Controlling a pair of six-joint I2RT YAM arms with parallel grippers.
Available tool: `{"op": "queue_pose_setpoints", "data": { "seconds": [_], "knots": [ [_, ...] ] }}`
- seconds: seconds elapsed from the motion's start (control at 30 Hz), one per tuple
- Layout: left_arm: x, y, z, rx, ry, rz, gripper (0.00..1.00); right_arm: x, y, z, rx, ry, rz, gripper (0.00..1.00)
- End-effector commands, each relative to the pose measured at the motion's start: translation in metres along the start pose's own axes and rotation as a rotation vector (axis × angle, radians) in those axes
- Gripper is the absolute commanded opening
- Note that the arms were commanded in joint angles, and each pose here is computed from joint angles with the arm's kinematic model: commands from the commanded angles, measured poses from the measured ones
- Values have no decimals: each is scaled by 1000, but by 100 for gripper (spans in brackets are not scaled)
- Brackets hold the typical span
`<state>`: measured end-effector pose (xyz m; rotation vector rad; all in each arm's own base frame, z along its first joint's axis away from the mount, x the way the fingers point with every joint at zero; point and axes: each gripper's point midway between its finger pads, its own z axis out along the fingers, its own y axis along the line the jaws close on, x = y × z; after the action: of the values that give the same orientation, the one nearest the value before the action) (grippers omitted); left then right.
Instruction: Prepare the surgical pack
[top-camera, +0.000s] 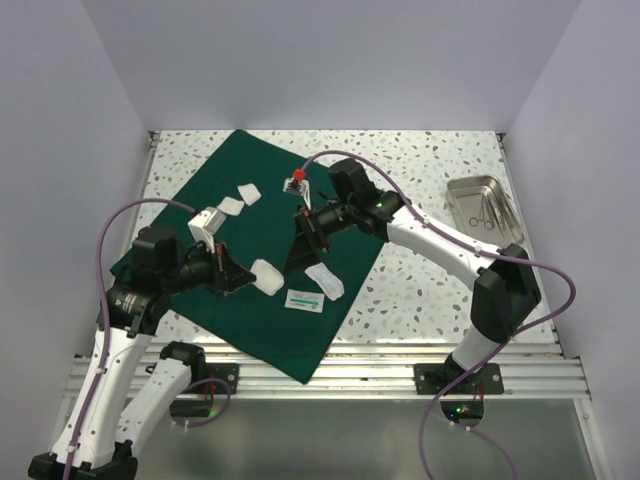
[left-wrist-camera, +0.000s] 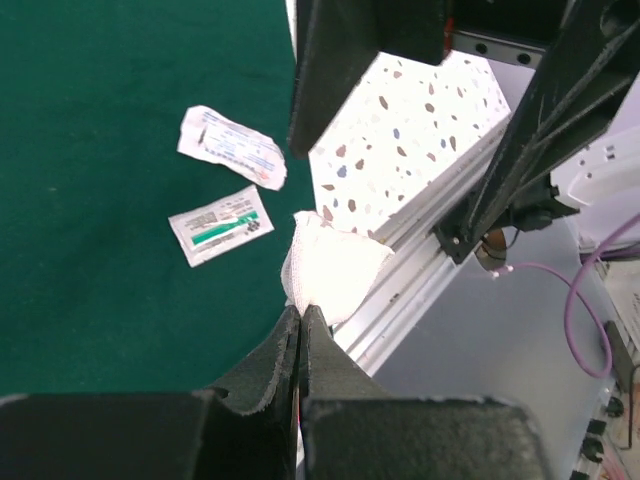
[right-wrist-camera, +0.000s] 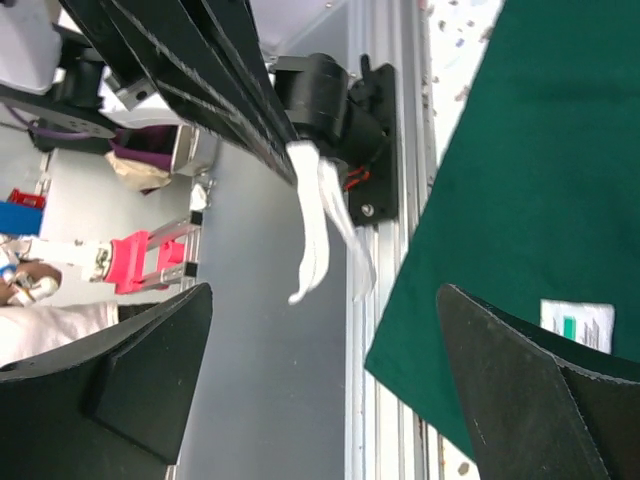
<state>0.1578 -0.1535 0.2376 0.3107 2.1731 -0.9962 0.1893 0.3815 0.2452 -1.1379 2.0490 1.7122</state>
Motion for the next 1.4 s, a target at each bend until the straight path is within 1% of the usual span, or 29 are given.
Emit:
{"op": "queue_pose_setpoints", "data": {
  "seconds": [0.0, 0.1, 0.23, 0.4, 0.5, 0.53, 0.63, 0.67, 0.73, 0.83, 0.87, 0.97, 1.0, 1.03, 1.07, 1.1, 1.13, 1.17, 1.2, 1.23, 1.27, 1.3, 1.33, 1.37],
  "knots": [
    [15, -16, -7, 69, 49, -39, 0, -19, 19, 6, -91, -13, -94, 98],
    [17, -19, -10, 73, 41, -43, 0, -14, 21, 17, -110, 14, -80, 95],
    [15, -21, -12, 77, 28, -45, 0, 4, 27, 40, -122, 77, -79, 92],
    [11, -25, -13, 88, 19, -49, 0, 21, 27, 50, -125, 112, -56, 88],
    [11, -26, -14, 84, 20, -51, 0, 21, 27, 53, -135, 114, -43, 79],
    [11, -24, -14, 79, 23, -51, 0, 23, 27, 55, -140, 122, -28, 72],
    [9, -22, -14, 68, 21, -43, 0, 30, 28, 58, -155, 143, -11, 59],
    [9, -22, -13, 66, 22, -41, 0, 32, 27, 58, -151, 148, -4, 52],
    [5, -21, -12, 63, 15, -40, 0, 37, 23, 59, -143, 158, 4, 49],
    [0, -22, -8, 75, 3, -41, 0, 44, 18, 61, -130, 177, 25, 36],
    [-1, -23, -7, 83, 4, -43, 0, 46, 18, 61, -130, 184, 30, 25],
    [-7, -19, -2, 81, -6, -40, 0, 49, 15, 62, -120, 196, 44, 3],
    [-9, -16, 1, 70, -5, -44, 5, 49, 14, 62, -116, 200, 44, 0],
    [-13, -14, 2, 58, -12, -50, 16, 50, 10, 62, -101, 202, 41, 0],
    [-18, -6, 4, 8, -34, -56, 28, 52, 7, 61, -83, 206, 53, 0],
    [-21, 3, 9, -32, -32, -75, 45, 52, 2, 61, -63, 204, 57, 0],
    [-27, 10, 10, -72, -41, -86, 52, 47, -8, 59, -25, 184, 65, 0],
    [-30, 26, 11, -159, -51, -98, 65, 44, -15, 56, 1, 170, 75, 0],
    [-31, 39, 17, -216, -24, -126, 66, 36, -30, 47, 42, 133, 97, 0],
    [-41, 42, 16, -249, -38, -123, 67, 30, -37, 41, 71, 102, 134, 0],
    [-46, 60, 18, -336, -44, -141, 68, 22, -54, 34, 117, 52, 138, 0],
    [-57, 65, 15, -383, -75, -153, 70, 8, -73, 15, 174, -12, 180, 0],
    [-61, 73, 14, -431, -83, -162, 71, 2, -90, 3, 227, -46, 200, 0],
    [-62, 87, 11, -516, -82, -174, 72, -5, -109, -11, 303, -85, 225, 0]
  ]
}}
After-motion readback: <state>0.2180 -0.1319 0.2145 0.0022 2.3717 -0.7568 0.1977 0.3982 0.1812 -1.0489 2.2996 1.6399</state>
